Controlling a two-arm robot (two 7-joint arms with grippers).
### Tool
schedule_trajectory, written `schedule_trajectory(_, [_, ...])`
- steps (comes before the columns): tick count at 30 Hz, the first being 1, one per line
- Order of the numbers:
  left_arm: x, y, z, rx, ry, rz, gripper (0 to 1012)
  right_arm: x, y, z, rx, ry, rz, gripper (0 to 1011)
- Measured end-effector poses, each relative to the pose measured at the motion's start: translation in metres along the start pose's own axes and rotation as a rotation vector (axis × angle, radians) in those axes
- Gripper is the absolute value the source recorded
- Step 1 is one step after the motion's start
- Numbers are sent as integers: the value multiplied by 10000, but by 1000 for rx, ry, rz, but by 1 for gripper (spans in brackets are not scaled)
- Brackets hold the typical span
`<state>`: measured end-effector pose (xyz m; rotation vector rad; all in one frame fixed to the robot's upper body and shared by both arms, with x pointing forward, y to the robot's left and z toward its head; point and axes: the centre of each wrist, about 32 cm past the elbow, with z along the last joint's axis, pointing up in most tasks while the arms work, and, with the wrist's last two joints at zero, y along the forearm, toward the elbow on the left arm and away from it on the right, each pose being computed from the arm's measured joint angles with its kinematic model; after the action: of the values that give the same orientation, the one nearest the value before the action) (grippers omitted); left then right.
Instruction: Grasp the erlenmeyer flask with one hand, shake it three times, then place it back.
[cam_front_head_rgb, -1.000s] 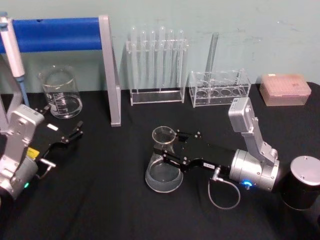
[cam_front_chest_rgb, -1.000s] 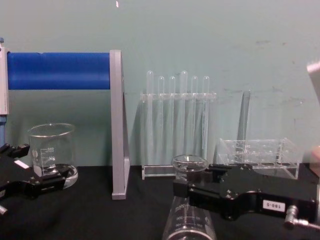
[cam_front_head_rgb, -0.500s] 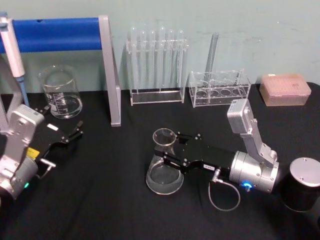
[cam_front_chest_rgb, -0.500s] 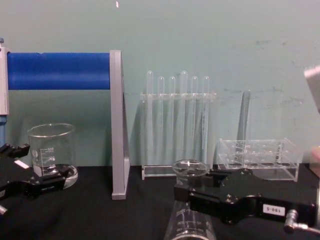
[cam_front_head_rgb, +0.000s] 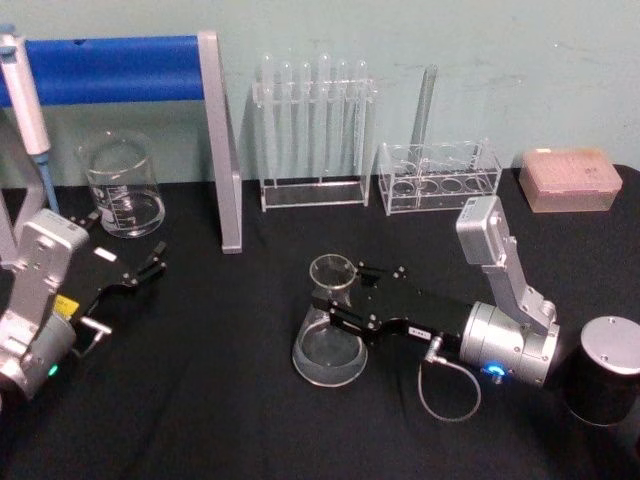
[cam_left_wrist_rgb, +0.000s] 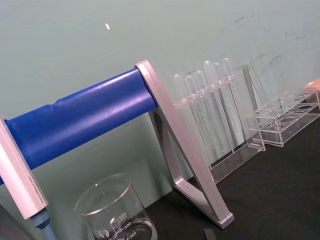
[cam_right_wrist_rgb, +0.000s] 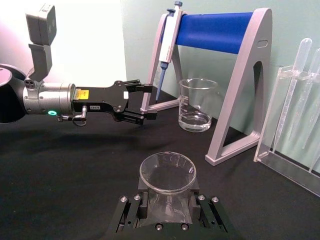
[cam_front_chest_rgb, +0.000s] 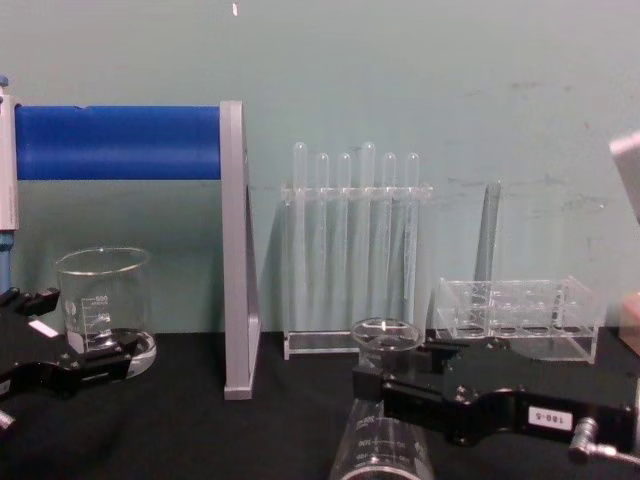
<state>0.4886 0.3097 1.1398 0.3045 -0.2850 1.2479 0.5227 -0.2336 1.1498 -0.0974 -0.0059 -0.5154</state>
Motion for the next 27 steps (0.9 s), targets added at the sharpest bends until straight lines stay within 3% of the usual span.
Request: schedule_trajectory(27, [0, 0, 0, 0, 0, 0, 1001, 3, -1, -2, -3, -1, 4, 456])
